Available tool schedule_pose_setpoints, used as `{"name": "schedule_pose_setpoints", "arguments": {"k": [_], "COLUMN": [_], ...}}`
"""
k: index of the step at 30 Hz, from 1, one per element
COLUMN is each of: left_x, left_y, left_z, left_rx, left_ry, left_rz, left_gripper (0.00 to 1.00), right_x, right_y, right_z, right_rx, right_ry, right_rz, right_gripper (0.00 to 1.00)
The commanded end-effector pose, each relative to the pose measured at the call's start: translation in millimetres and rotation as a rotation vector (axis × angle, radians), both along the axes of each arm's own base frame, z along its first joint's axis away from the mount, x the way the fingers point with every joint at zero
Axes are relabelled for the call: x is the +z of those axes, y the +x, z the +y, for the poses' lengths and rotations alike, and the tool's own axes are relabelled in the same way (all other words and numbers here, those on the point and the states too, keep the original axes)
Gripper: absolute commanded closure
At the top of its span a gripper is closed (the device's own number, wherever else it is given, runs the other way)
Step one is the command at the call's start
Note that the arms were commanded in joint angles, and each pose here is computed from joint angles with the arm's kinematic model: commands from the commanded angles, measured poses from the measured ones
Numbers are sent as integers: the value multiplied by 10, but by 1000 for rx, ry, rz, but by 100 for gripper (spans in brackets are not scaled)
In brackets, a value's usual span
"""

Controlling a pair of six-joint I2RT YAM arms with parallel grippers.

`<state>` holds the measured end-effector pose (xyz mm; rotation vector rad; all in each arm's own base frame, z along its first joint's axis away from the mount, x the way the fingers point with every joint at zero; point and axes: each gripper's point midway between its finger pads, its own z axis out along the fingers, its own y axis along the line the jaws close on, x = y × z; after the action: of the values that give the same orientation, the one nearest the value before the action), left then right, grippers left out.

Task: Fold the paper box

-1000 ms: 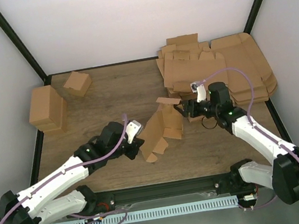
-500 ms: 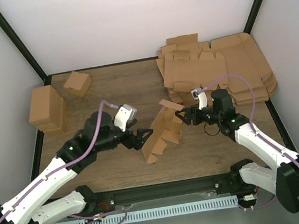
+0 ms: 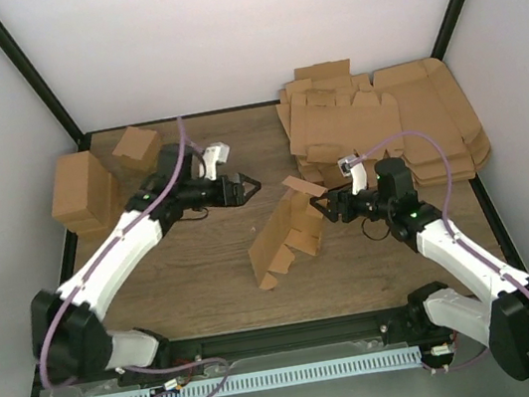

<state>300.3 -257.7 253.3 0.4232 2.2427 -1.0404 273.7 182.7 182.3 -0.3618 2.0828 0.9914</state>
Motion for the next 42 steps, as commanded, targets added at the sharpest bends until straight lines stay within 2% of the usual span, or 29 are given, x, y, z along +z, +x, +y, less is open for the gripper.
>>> {"name": "schedule_pose_setpoints", "arguments": {"k": [1,6,15,23,29,42], "left_x": [-267,-424,-550,-660,-767,-802], "left_y": [30,28,31,-24,-25,-22], "left_z": [-265,-465,-642,-791,-842,-824], "left_rx": [-168,-294,-396,-468,-472,-469], "left_ry": [-52,-110,-145,-135,-107,-88], "left_rz": [103,163,212,258,278,275], "left_gripper": [14,18,18,23,29,30], "right_x": [82,97,67,39,43,318], "right_y": [1,0,4,-11,-15,-144], "right_z": [-7,11,40,44,41,-9], "right_rx": [11,22,37,43,43,34], "right_ry": [-4,3,12,11,10,18], "right_rz": [-38,-40,-26,-17,-16,-74], "right_gripper": [32,31,32,32,32,27]}}
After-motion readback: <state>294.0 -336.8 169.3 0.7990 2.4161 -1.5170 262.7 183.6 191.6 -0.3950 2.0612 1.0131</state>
